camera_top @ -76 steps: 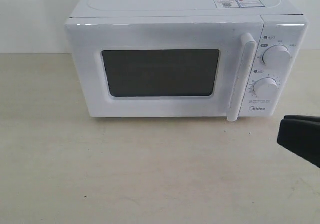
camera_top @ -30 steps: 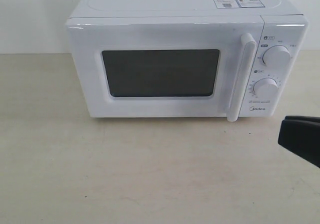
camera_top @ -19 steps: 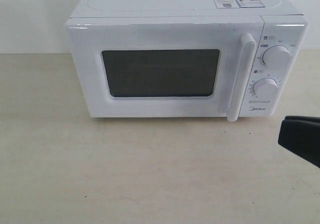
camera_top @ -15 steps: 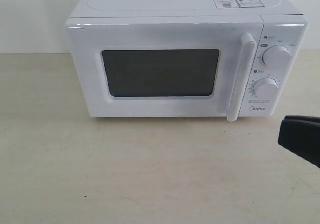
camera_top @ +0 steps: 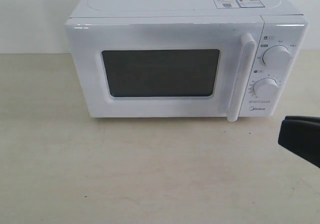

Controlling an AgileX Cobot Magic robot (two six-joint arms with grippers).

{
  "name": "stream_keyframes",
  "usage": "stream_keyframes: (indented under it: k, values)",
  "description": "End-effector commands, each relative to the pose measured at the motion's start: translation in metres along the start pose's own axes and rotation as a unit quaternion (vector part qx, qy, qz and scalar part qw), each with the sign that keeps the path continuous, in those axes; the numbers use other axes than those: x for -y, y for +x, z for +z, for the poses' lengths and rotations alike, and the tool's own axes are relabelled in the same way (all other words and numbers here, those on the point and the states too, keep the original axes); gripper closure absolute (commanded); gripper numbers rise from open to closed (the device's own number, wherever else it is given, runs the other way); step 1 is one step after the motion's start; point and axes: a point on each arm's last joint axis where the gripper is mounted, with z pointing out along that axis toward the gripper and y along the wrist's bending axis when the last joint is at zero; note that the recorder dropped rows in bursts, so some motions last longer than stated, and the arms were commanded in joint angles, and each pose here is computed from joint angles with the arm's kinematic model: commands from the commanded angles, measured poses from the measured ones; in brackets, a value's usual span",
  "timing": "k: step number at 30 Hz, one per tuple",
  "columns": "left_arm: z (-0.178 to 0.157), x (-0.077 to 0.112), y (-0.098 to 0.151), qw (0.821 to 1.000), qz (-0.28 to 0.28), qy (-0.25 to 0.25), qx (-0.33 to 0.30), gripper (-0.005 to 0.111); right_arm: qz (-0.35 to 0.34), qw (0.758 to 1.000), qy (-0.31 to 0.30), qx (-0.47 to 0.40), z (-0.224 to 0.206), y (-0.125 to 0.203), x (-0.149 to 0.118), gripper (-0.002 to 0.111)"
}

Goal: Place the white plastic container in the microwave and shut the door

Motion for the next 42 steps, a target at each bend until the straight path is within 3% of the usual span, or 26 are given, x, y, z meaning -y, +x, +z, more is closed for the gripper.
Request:
stream_keyframes:
  k: [1,7,13,25,42]
  values:
    - [0.007,0.000,0.025,0.999,-0.052,-0.011,0.002,0.102,-0.003,1.000,0.001,0.001,0.000,0.000,0.000,0.108]
    - [0.010,0.000,0.040,0.998,-0.058,-0.012,-0.011,0.102,-0.004,1.000,0.001,0.001,0.000,0.000,0.000,0.108]
    - [0.008,0.003,0.056,0.994,-0.034,0.001,-0.099,0.102,-0.004,1.000,0.001,0.001,0.000,0.000,0.000,0.108]
    - [0.007,0.008,0.057,0.993,-0.012,0.048,-0.106,0.102,-0.003,1.000,0.001,0.001,0.000,0.000,0.000,0.108]
    - [0.007,0.008,0.058,0.992,-0.011,0.050,-0.112,0.102,-0.003,1.000,0.001,0.001,0.000,0.000,0.000,0.108]
